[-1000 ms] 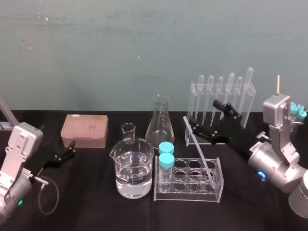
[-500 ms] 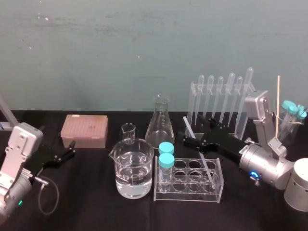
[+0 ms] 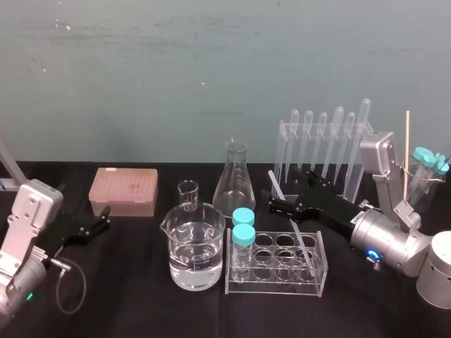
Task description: Pick up the stirring rod with one hand, then place it down.
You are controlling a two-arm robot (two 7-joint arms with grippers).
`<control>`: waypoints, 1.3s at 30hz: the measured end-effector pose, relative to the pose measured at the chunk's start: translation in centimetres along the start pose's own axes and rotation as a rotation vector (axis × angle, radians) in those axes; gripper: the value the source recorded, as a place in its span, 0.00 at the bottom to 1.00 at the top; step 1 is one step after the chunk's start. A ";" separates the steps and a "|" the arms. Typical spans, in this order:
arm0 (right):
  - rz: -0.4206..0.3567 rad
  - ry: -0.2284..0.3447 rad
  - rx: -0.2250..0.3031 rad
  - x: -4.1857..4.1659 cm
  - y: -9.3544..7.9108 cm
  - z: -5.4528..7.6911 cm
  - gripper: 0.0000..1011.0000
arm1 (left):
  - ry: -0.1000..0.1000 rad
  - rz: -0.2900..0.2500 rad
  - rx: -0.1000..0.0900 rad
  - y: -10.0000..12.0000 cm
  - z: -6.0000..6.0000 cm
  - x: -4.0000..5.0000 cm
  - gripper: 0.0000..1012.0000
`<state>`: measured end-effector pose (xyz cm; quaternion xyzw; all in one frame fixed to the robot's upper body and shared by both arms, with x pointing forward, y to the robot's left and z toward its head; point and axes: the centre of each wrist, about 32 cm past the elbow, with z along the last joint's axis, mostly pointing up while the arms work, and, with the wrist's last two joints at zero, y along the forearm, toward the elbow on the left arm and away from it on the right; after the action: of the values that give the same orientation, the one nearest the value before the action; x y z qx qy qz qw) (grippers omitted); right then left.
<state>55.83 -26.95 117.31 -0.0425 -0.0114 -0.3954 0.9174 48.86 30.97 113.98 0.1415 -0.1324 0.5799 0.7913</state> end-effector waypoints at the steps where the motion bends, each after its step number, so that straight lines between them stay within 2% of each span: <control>1: 0.000 0.000 0.001 0.00 0.0 0.0 0.99 | 0.000 0.000 0.000 0.0 0.0 0.00 0.99; 6: 0.000 -0.001 0.002 0.01 0.0 0.0 0.91 | 0.000 0.000 0.000 0.0 0.0 0.00 0.99; 9: 0.000 -0.001 0.004 0.02 0.0 0.0 0.80 | 0.000 0.000 0.000 0.0 0.0 0.00 0.99; 12: 0.001 -0.002 0.004 0.01 0.0 0.0 0.73 | 0.000 0.000 0.000 0.0 0.0 0.00 0.99; 15: 0.001 -0.002 0.005 0.01 0.0 0.0 0.59 | 0.000 0.000 0.000 0.0 0.0 0.00 0.99; 19: 0.001 -0.001 0.005 0.00 -0.1 0.0 0.50 | 0.000 0.000 0.000 0.0 0.0 0.00 0.99; 20: 0.001 -0.001 0.005 0.00 -0.1 0.0 0.44 | 0.000 0.000 0.000 0.0 0.0 0.00 0.99; 31: 0.001 -0.001 0.006 0.00 -0.1 0.0 0.11 | 0.000 0.000 0.000 0.0 0.0 0.00 0.99; 34: 0.001 -0.001 0.007 0.01 -0.1 0.0 0.06 | 0.000 0.000 0.000 0.0 0.0 0.00 0.99; 39: 0.001 -0.001 0.007 0.00 -0.1 0.0 0.06 | 0.000 0.000 0.000 0.0 0.0 0.00 0.99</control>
<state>55.80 -26.98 117.31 -0.0398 -0.0133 -0.3951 0.9177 48.86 30.97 113.98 0.1415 -0.1324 0.5800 0.7913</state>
